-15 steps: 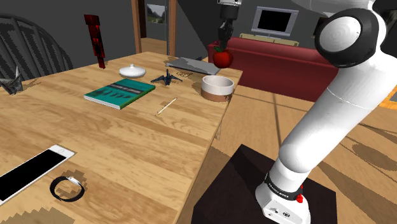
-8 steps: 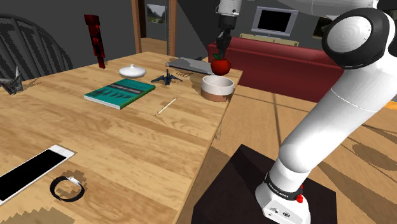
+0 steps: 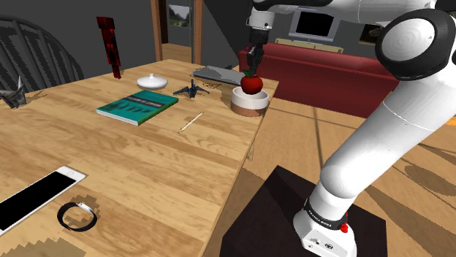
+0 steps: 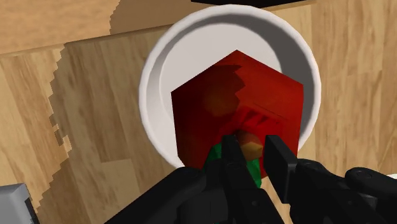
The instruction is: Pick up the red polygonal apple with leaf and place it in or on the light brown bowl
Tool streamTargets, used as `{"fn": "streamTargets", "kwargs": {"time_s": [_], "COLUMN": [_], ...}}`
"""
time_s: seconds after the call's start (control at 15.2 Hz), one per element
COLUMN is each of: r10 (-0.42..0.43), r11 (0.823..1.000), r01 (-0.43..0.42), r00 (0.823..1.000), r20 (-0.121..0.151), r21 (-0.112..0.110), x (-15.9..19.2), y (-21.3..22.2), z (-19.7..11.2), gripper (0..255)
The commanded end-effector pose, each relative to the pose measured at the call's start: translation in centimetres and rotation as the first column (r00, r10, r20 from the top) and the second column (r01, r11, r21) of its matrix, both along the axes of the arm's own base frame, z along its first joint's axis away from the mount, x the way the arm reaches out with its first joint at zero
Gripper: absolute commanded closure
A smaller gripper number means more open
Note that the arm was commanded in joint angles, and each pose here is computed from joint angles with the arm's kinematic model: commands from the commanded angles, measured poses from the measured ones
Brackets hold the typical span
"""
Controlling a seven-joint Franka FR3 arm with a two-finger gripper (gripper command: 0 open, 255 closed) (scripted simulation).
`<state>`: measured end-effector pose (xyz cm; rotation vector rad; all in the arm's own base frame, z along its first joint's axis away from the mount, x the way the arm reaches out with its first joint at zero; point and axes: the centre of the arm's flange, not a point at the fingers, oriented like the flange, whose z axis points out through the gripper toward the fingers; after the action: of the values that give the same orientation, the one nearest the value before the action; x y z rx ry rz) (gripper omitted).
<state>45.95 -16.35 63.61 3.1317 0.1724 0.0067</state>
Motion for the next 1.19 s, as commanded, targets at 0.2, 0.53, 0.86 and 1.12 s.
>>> {"fn": "streamTargets", "kwargs": {"time_s": [0.2,0.53,0.86,1.12], "r10": [0.000,0.000,0.000,0.000], "r11": [1.000,1.000,1.000,1.000], "r01": [0.000,0.000,0.000,0.000], "r00": [1.000,1.000,1.000,1.000], "r20": [0.001,0.001,0.001,0.001], "r21": [0.000,0.000,0.000,0.000], "x": [0.0,0.0,-0.1,-0.1], "y": [0.0,0.0,0.0,0.1], "z": [-0.1,-0.1,2.5,4.9], "gripper": [255,0,0,0]}}
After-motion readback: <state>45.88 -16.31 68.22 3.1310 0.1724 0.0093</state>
